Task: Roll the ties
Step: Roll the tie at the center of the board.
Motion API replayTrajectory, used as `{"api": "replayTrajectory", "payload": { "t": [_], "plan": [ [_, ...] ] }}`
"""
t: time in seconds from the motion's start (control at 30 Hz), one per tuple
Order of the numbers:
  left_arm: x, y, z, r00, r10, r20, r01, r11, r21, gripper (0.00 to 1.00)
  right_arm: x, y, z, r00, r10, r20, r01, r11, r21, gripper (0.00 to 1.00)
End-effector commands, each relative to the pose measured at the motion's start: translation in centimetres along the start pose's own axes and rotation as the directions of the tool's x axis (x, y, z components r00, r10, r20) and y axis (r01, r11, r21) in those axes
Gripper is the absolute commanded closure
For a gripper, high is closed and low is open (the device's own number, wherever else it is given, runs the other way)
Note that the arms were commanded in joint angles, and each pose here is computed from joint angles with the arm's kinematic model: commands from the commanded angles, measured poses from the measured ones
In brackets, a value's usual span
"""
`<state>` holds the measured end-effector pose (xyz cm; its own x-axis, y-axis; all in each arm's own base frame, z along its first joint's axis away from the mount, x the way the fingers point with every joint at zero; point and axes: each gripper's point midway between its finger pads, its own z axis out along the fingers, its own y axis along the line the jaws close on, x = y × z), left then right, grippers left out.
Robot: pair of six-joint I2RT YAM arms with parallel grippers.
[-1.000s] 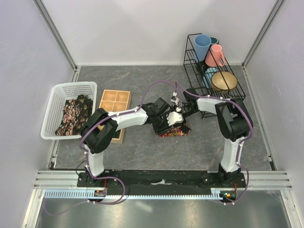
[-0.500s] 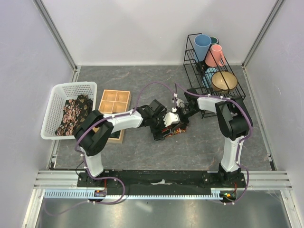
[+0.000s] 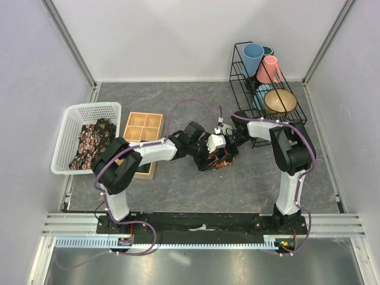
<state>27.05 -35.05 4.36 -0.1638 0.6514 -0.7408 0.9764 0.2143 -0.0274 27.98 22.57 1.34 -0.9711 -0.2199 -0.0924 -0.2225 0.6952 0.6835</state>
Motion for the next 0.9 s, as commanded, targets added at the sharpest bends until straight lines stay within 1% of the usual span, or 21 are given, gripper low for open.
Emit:
{"api": "replayTrajectory", "payload": {
  "t": [0.0, 0.07, 0.23, 0.27, 0.3, 0.33, 0.37, 0.43, 0.47, 0.5, 0.53, 0.57, 0.7, 0.73, 0.77, 0.8, 0.87],
  "plan": [
    [-0.5, 0.6, 1.5, 0.998, -0.041, 0.040, 0.041, 0.999, 0.000, 0.19, 0.1, -5.1, 1.0, 1.000, -0.024, -0.001, 0.023, 0.976, 0.215, 1.00],
    [0.1, 0.7, 1.8, 0.999, -0.049, 0.024, 0.049, 0.999, -0.004, 0.26, 0.1, -4.8, 1.0, 1.000, -0.025, -0.001, 0.024, 0.980, 0.197, 1.00],
    [1.2, 0.5, 2.0, 0.996, -0.080, -0.043, 0.080, 0.997, 0.003, 0.37, 0.1, -3.9, 1.3, 1.000, -0.031, 0.001, 0.031, 0.986, 0.163, 1.00],
    [1.7, 0.5, 1.9, 0.993, -0.095, -0.073, 0.095, 0.995, -0.007, 0.44, 0.3, -3.6, 1.5, 1.000, -0.021, -0.003, 0.021, 0.988, 0.153, 1.00],
    [1.9, 0.4, 1.7, 0.991, -0.100, -0.086, 0.100, 0.995, -0.010, 0.48, 0.6, -3.5, 1.8, 1.000, -0.017, -0.010, 0.018, 0.990, 0.141, 1.00],
    [2.2, 0.3, 1.5, 0.990, -0.101, -0.101, 0.100, 0.995, -0.007, 0.56, 0.5, -3.3, 1.8, 1.000, -0.010, -0.007, 0.011, 0.991, 0.131, 1.00],
    [3.3, -0.2, 1.0, 0.982, -0.114, -0.153, 0.115, 0.993, 0.001, 0.60, 0.5, -3.1, 1.8, 1.000, -0.012, -0.006, 0.013, 0.992, 0.122, 1.00],
    [3.8, -0.6, 0.3, 0.975, -0.088, -0.202, 0.095, 0.995, 0.024, 0.69, 0.1, -2.4, 1.3, 1.000, -0.017, 0.009, 0.016, 0.995, 0.094, 0.89],
    [4.9, -1.0, -0.3, 0.963, -0.088, -0.256, 0.099, 0.994, 0.033, 0.73, -0.5, -1.8, 0.7, 0.999, -0.019, 0.027, 0.017, 0.997, 0.074, 0.84],
    [5.1, -1.2, -0.8, 0.958, -0.081, -0.275, 0.095, 0.995, 0.038, 0.76, -0.6, -1.2, 0.4, 0.999, -0.020, 0.029, 0.019, 0.999, 0.050, 0.77],
    [5.5, -1.2, -1.2, 0.951, -0.078, -0.298, 0.093, 0.995, 0.034, 0.83, -1.4, -0.8, -0.2, 0.998, -0.036, 0.043, 0.034, 0.999, 0.043, 0.74],
    [6.2, -1.5, -1.6, 0.942, -0.072, -0.328, 0.091, 0.995, 0.044, 0.85, -1.4, -0.5, -0.9, 0.999, -0.029, 0.036, 0.028, 0.999, 0.034, 0.72],
    [7.7, -1.8, -2.3, 0.922, -0.052, -0.384, 0.076, 0.996, 0.047, 0.93, -1.8, 1.3, -2.7, 0.998, -0.039, 0.042, 0.040, 0.999, -0.035, 0.62],
    [7.9, -1.8, -2.3, 0.919, -0.050, -0.391, 0.073, 0.996, 0.045, 0.93, -1.7, 1.9, -3.0, 0.999, -0.035, 0.037, 0.038, 0.997, -0.071, 0.61],
    [8.0, -1.7, -2.3, 0.917, -0.048, -0.396, 0.072, 0.996, 0.045, 0.94, -1.7, 2.3, -3.3, 0.998, -0.037, 0.044, 0.041, 0.995, -0.086, 0.57],
    [8.1, -1.7, -2.2, 0.916, -0.050, -0.398, 0.073, 0.996, 0.044, 0.94, -1.6, 2.6, -3.5, 0.999, -0.026, 0.043, 0.030, 0.994, -0.103, 0.57],
    [8.1, -1.6, -2.0, 0.914, -0.053, -0.403, 0.077, 0.996, 0.045, 0.93, -1.4, 3.5, -3.7, 0.999, -0.018, 0.039, 0.023, 0.989, -0.146, 0.52]
  ]
}}
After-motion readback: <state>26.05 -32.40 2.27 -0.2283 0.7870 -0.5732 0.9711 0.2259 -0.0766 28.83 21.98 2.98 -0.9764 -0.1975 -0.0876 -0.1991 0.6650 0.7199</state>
